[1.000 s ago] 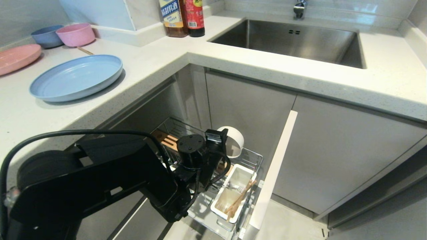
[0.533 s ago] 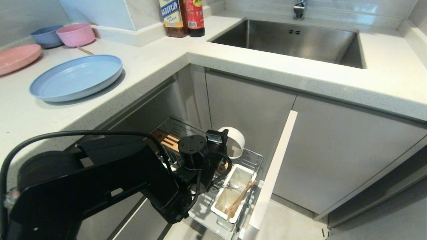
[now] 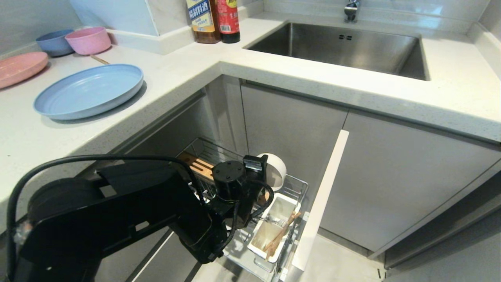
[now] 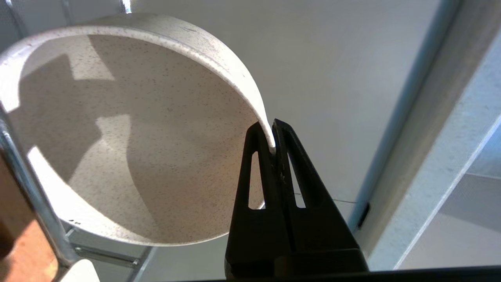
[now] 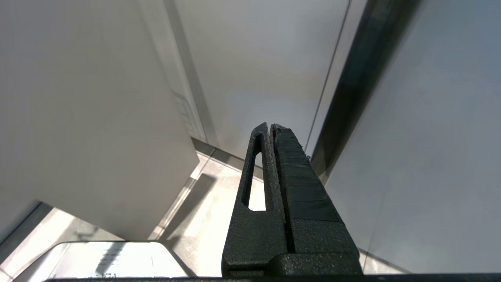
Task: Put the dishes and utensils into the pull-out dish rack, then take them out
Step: Pick up the bowl and place it in the cupboard
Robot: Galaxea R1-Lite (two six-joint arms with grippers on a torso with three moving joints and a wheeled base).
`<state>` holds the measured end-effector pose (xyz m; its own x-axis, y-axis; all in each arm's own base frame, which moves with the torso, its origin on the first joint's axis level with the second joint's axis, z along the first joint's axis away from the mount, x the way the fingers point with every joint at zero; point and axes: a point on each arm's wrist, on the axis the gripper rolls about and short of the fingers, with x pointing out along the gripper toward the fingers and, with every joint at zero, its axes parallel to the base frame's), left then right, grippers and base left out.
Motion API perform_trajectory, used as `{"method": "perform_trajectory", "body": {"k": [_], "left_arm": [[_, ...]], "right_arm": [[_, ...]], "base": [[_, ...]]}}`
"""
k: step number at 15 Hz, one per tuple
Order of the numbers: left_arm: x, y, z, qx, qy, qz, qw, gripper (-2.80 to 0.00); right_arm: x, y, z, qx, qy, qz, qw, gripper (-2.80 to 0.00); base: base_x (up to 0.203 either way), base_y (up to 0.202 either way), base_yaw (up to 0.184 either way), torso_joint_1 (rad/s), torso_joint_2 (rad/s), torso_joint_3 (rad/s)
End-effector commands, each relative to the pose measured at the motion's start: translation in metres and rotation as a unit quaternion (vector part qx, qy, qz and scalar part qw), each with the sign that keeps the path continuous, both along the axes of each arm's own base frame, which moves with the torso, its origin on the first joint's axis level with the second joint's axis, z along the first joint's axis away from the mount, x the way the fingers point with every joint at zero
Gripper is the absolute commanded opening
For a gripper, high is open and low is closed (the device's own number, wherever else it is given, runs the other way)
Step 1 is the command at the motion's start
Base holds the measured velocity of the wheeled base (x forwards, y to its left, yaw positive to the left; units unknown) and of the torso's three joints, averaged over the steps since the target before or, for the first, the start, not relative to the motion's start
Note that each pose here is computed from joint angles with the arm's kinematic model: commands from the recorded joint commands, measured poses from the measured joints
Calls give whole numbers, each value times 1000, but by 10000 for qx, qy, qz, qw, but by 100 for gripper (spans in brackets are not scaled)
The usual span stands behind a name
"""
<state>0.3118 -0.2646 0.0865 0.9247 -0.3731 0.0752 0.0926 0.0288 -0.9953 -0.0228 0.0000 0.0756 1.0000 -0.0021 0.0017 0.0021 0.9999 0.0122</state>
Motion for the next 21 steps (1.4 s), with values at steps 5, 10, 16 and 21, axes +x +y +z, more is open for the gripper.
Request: {"method": "perform_trajectory", "body": {"k": [5, 10, 16, 21], "left_arm": [[0, 0, 0, -75, -7, 70, 9999, -280], [-2, 1, 2, -78, -7, 93, 9999, 0], [-17, -4, 14, 364, 518, 299, 9975, 0], [-31, 2, 44, 337, 529, 395, 9973, 0]], "right_arm": [[0, 0, 0, 0, 9, 3, 10000, -280], [0, 0, 0, 0, 8, 3, 10000, -280], [0, 0, 0, 0, 8, 3, 10000, -280], [0, 0, 0, 0, 9, 3, 10000, -280]], "base": [[0, 0, 0, 0, 0, 0], [0, 0, 0, 0, 0, 0], [0, 0, 0, 0, 0, 0], [0, 0, 0, 0, 0, 0]]}}
